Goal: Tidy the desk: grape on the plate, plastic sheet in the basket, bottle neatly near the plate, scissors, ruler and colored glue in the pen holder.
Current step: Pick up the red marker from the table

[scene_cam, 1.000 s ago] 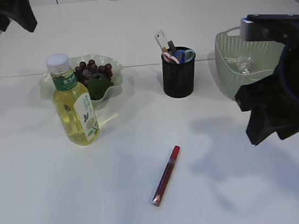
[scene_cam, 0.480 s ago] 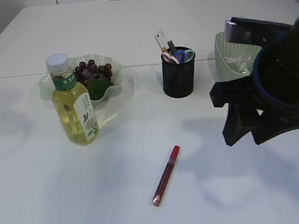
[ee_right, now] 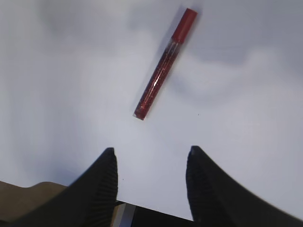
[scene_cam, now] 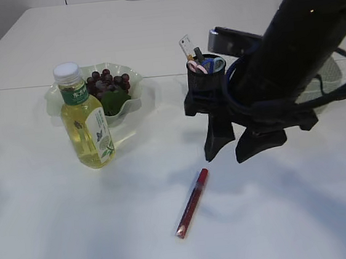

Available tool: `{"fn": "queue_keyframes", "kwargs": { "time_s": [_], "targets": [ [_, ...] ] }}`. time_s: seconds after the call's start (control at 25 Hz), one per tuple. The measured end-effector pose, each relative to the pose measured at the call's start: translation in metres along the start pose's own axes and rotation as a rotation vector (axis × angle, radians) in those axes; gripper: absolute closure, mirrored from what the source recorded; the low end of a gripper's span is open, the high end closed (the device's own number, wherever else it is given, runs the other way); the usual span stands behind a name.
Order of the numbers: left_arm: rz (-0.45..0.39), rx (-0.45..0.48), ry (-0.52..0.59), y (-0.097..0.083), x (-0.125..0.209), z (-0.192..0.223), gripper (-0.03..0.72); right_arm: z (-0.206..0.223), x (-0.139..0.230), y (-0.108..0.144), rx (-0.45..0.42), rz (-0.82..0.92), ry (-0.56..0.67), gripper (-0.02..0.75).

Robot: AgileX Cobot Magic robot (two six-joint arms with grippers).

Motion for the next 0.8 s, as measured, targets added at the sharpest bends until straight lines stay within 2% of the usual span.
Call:
{"fn": "queue_keyframes", "kwargs": {
  "time_s": [0.16, 0.32, 0.6, 0.8],
  "targets": [
    [0.000, 0.000, -0.008, -0.001, 0.019, -0.005, 0.263, 0.026, -0.001, 0.009, 0.003, 0.071, 0.009, 0.356],
    [-0.006, 0.012, 0.006, -0.002, 0.027, 0.000, 0.263, 0.052, -0.005, 0.017, -0.002, 0.216, 0.000, 0.356],
    [-0.023, 0.046, 0.007, -0.007, 0.029, 0.002, 0.263, 0.088, -0.007, 0.010, 0.041, 0.449, 0.021, 0.356],
    [-0.023, 0.046, 0.005, -0.007, 0.028, 0.002, 0.263, 0.101, -0.014, 0.004, 0.090, 0.521, -0.004, 0.356]
  ]
}}
Point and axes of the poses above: a point on each arm's last joint axis where the gripper is mounted, z pointing out along that axis toward the gripper, y along the wrist's bending axis when the last joint is at zero, x = y × z, the point moved 5 cm from there along z, pointing out along that axis toward the gripper
